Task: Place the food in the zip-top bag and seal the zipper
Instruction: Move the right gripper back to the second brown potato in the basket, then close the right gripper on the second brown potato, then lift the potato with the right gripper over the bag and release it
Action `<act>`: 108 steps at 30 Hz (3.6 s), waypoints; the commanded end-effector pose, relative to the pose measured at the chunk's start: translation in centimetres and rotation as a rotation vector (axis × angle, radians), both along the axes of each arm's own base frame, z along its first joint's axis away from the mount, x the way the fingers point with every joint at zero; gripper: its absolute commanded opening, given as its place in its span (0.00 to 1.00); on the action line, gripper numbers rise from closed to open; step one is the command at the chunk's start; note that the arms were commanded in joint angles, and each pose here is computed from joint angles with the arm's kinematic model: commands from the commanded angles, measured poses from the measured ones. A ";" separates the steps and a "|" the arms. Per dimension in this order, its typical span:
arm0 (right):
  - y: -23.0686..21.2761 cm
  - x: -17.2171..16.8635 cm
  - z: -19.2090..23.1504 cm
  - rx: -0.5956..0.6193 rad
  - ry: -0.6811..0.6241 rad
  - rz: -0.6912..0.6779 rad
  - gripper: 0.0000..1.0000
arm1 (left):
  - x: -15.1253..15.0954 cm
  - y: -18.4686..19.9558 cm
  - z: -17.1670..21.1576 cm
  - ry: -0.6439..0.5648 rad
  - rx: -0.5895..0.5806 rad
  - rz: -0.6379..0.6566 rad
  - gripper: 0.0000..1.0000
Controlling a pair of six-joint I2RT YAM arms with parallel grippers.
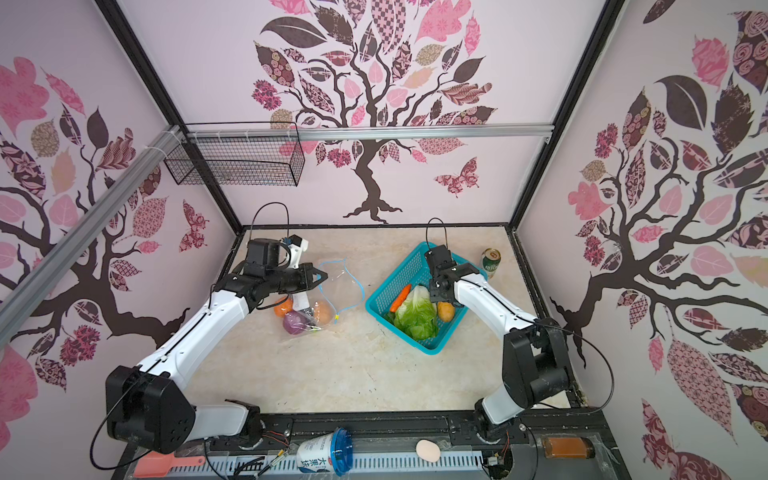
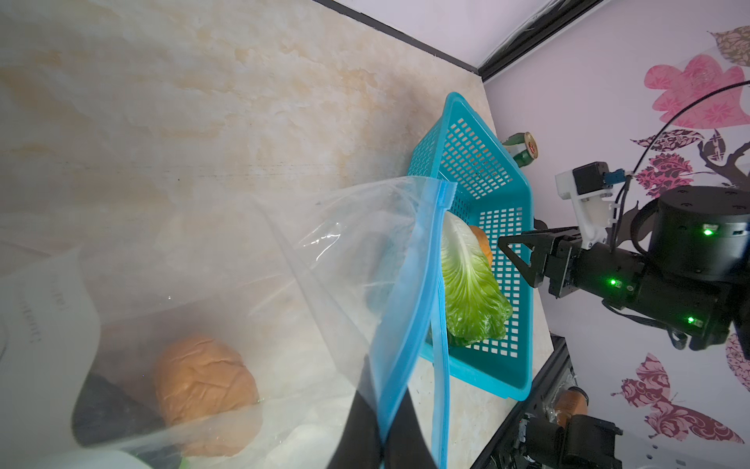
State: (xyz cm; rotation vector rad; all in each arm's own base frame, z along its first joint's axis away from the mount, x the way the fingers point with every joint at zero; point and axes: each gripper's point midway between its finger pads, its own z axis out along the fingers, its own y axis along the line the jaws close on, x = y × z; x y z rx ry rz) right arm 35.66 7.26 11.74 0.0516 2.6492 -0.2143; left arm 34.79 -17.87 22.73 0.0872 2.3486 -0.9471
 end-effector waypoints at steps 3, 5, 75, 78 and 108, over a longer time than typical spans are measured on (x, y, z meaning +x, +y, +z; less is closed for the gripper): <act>0.2 -0.5 -3.0 0.014 0.094 -0.002 0.62 | -0.2 -0.3 -0.5 0.003 -0.008 -0.013 0.00; 0.1 -0.6 -3.8 0.011 0.114 -0.006 0.63 | -0.2 -0.3 -0.5 0.003 -0.008 -0.013 0.00; 26.3 -0.1 19.7 1.002 -0.420 0.651 0.40 | -0.5 0.0 0.5 -0.026 0.003 -0.008 0.00; 28.2 -1.1 18.5 1.024 -0.402 0.695 0.40 | -0.5 0.0 0.7 -0.033 0.003 -0.009 0.00; 34.2 -1.8 7.0 0.696 -0.313 0.778 0.72 | -0.5 0.0 0.7 -0.034 0.001 -0.009 0.00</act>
